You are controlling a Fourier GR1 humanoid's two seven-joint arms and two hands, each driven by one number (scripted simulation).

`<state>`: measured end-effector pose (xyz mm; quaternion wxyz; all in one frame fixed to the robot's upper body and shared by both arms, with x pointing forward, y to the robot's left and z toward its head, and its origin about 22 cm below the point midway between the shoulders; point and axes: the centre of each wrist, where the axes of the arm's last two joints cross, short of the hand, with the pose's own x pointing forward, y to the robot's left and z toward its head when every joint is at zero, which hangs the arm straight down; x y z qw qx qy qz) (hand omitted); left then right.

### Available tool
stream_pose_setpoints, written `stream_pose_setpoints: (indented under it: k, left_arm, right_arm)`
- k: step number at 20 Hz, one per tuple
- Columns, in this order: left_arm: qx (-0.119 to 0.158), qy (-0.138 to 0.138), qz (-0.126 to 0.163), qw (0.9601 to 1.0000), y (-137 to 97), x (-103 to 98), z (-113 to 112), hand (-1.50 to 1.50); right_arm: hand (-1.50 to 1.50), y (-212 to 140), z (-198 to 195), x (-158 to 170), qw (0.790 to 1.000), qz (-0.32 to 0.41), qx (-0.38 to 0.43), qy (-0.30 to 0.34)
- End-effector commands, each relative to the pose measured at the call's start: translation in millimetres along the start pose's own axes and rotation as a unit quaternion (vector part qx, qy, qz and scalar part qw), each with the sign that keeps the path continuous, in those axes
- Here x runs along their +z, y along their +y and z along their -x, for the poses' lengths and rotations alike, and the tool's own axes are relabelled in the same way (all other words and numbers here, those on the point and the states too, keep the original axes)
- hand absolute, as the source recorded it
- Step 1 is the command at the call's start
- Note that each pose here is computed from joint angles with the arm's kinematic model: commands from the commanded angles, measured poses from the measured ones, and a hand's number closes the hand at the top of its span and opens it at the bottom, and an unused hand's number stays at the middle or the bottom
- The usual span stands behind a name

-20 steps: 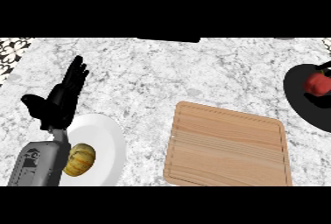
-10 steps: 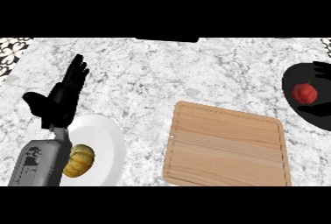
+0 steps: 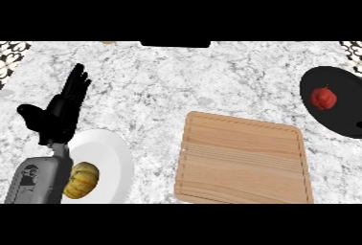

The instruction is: Pick the bell pepper from the cutting board and place it in the pan

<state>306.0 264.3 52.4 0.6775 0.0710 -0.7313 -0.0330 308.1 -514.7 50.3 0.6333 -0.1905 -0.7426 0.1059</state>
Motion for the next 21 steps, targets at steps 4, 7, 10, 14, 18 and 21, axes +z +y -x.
stream_pose_setpoints:
  k: [4, 7, 10, 14, 18, 21]
  left_arm:
    - [0.003, 0.008, -0.009, 0.9999, 8, 4, 4, 0.0]
    - [-0.003, 0.011, -0.029, 0.9995, 22, 14, 10, 0.0]
    - [-0.001, 0.013, -0.021, 0.9997, 9, 7, 12, 0.0]
    - [-0.011, 0.017, -0.027, 0.9994, 18, 8, 5, 0.0]
    - [-0.001, 0.01, -0.022, 0.9997, 12, 6, -1, 0.0]
    - [-0.003, 0.012, -0.019, 0.9997, 7, 9, 2, 0.0]
  right_arm:
    - [-1.5, -70, -7, 44, 0.994, -0.036, -0.095, -0.041]
    - [-1.5, -92, -2, 74, 0.993, -0.048, -0.103, -0.038]
    - [-1.5, -97, -4, 80, 0.992, -0.058, -0.103, -0.044]
    - [-1.5, -113, -5, 99, 0.993, -0.054, -0.099, -0.041]
    - [-1.5, -114, -4, 104, 0.993, -0.067, -0.089, -0.023]
    - [-1.5, -110, 3, 112, 0.996, -0.055, -0.062, -0.026]
